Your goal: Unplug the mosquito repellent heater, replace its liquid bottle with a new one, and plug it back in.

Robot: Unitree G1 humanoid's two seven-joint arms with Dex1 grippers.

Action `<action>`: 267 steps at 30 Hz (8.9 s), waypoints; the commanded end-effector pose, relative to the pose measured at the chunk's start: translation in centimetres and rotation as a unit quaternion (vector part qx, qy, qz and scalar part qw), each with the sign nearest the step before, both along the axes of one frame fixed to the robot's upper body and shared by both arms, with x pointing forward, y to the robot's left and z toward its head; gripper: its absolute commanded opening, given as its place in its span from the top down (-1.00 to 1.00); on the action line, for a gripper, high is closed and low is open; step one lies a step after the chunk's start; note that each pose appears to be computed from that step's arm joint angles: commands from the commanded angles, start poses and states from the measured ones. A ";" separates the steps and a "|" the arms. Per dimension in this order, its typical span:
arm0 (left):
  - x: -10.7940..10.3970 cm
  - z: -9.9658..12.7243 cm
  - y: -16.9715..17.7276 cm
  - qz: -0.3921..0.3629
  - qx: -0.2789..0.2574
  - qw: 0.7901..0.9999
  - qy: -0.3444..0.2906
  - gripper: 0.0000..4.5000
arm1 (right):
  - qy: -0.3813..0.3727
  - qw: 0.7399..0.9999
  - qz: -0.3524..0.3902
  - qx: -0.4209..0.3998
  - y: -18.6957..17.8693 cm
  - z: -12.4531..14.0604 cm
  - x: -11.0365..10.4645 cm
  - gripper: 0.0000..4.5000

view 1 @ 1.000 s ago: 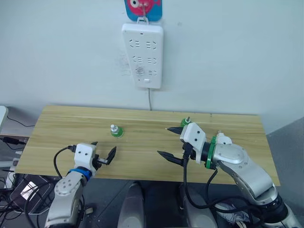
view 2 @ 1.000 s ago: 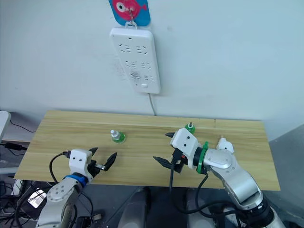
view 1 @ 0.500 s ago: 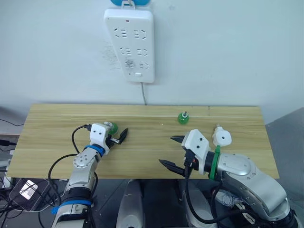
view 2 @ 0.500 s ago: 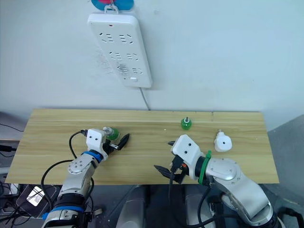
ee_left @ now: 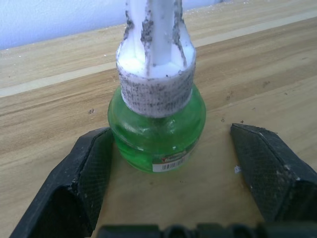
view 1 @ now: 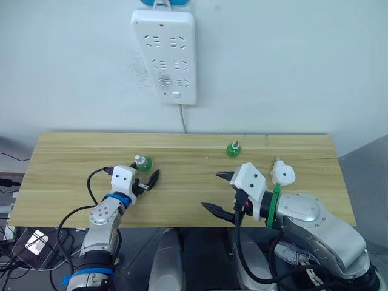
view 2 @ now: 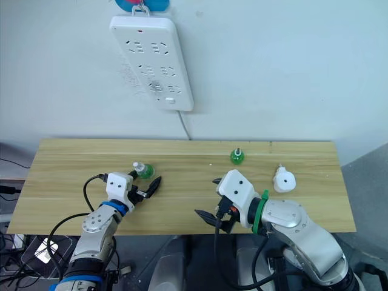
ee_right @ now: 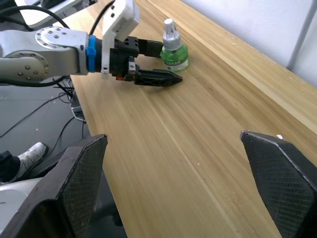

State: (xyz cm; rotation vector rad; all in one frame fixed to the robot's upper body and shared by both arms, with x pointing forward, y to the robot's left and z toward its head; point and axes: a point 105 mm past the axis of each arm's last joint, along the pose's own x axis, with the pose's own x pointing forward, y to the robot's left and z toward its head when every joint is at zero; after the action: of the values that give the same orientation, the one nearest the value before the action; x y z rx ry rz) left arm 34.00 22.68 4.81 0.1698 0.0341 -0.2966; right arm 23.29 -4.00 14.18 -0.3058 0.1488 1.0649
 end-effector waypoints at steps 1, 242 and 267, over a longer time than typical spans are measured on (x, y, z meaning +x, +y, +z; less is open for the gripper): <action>0.1 -0.9 -0.1 0.006 0.001 1.000 0.011 -0.79 | -0.007 1.000 0.012 0.009 0.2 0.6 -0.6 -1.00; -9.0 6.0 -12.3 -0.536 0.129 0.829 0.095 0.00 | -0.056 0.991 0.123 0.002 -2.9 0.9 0.8 -0.69; -7.2 9.2 -15.8 -0.573 0.131 0.808 0.031 0.00 | -0.046 0.991 0.127 0.006 1.5 1.2 0.7 0.64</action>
State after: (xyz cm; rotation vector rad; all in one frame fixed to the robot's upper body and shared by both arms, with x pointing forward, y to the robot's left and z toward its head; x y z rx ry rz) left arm 27.09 7.51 12.67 0.4440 0.1002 -1.5094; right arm 24.58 -2.84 15.25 -0.3497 0.0427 1.2807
